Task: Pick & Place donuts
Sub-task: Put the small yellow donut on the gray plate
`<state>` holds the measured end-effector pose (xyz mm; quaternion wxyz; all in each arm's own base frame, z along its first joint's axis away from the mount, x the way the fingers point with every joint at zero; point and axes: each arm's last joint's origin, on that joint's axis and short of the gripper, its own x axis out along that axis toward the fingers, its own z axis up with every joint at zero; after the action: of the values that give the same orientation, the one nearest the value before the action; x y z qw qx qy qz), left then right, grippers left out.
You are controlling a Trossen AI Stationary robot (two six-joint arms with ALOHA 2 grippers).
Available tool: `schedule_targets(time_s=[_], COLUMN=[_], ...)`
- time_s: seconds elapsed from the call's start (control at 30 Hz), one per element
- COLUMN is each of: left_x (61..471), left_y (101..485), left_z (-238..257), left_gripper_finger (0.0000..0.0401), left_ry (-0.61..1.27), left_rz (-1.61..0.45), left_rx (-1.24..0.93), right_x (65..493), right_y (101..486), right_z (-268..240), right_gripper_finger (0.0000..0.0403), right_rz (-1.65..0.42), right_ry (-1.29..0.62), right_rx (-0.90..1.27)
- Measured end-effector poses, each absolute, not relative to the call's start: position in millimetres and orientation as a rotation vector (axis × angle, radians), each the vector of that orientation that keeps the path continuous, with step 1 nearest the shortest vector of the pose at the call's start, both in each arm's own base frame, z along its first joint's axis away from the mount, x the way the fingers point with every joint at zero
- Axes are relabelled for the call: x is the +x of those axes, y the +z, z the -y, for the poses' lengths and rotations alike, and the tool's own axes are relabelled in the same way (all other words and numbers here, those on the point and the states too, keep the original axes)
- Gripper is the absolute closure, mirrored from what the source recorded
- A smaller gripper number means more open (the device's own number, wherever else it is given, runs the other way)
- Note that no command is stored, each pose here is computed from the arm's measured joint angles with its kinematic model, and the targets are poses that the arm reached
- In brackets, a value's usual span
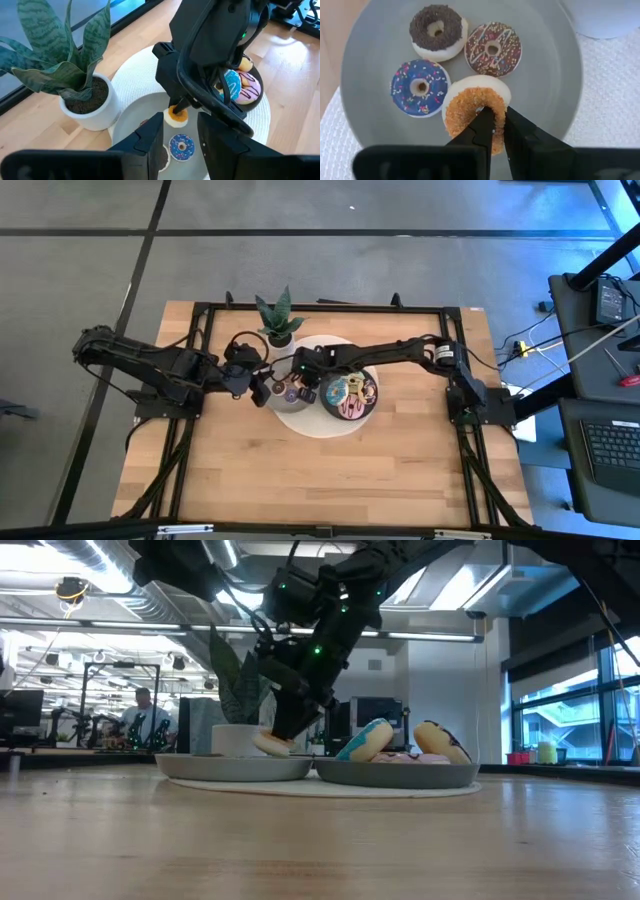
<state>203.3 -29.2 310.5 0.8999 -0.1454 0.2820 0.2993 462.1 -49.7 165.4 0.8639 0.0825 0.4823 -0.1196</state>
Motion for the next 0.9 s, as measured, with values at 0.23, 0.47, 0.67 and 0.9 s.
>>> schedule_targets(time_s=[0.23,0.47,0.67,0.9], left_x=[203,203,203,203], left_y=[310,310,310,310], left_z=[29,29,29,29], left_gripper_finger=[0.0285,0.0285,0.0284,0.0286], left_ry=[0.621,0.621,0.621,0.615], left_rz=[-0.586,-0.592,-0.591,-0.596], left_rx=[-0.3,-0.297,-0.297,-0.278], right_x=[465,467,468,467], right_y=[167,146,145,145], right_z=[50,50,50,50], right_gripper_finger=[0.0361,0.0361,0.0361,0.0361], right_rz=[-0.977,-1.017,-1.019,-1.026], right_ry=[-0.258,-0.267,-0.265,-0.26], right_rx=[0.185,0.196,0.192,0.186])
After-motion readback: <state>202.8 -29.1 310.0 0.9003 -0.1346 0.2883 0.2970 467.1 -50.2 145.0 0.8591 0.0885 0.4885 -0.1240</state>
